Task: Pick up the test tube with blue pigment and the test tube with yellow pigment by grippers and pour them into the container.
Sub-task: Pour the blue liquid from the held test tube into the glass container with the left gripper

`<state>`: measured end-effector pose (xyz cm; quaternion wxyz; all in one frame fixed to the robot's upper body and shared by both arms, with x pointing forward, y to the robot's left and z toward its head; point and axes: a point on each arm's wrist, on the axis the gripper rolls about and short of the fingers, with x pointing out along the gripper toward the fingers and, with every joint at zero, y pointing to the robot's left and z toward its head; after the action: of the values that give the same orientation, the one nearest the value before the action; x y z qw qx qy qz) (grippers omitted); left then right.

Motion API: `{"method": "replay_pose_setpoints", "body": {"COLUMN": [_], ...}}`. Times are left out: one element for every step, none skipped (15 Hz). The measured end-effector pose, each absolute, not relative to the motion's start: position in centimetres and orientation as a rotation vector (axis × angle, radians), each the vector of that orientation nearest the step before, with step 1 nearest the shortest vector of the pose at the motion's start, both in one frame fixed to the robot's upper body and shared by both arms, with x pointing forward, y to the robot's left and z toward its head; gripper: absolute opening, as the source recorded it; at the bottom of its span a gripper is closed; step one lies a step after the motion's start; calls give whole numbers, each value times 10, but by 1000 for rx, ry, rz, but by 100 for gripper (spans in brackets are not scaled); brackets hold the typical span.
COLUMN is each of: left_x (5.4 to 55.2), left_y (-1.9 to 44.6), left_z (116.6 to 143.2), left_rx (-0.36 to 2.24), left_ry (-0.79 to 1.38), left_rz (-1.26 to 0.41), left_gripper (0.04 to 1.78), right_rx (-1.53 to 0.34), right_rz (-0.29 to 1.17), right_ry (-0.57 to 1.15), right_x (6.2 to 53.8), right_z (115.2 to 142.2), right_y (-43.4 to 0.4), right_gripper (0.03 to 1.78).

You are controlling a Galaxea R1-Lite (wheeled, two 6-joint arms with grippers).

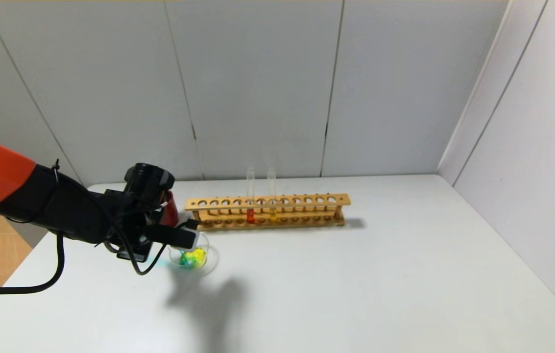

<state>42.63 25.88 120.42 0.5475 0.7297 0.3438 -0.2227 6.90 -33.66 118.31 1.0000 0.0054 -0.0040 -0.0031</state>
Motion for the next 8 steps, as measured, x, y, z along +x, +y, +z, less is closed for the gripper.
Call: {"method": "replay_pose_setpoints", "body": {"left_x": [428, 428, 429, 430, 431, 432, 433, 434], "left_y": [258, 257, 256, 255, 253, 252, 252, 251], "left_z": [1203, 1201, 1199, 1198, 1199, 1199, 1199, 1199], "left_rx": [1728, 1730, 1731, 1734, 1736, 1738, 1738, 1739], "left_ry": [815, 816, 818, 817, 812, 808, 807, 805], "left_rz": [-529, -534, -538, -541, -543, -544, -543, -543], "left_gripper": [32, 32, 32, 32, 32, 32, 32, 32], "right_rx": [11, 11, 11, 11, 11, 11, 11, 11], "right_rz": [-6, -6, -6, -6, -6, -6, -6, -6], "right_ry": [-8, -7, -8, -8, -8, -8, -8, -8], "right_x": [69, 69, 69, 69, 69, 69, 69, 69], "right_z": [1183, 1183, 1183, 1183, 1183, 1183, 1183, 1183], "right_y": [-337, -337, -337, -337, -337, -337, -337, -337], "right_gripper": [175, 175, 175, 175, 175, 175, 175, 175]}}
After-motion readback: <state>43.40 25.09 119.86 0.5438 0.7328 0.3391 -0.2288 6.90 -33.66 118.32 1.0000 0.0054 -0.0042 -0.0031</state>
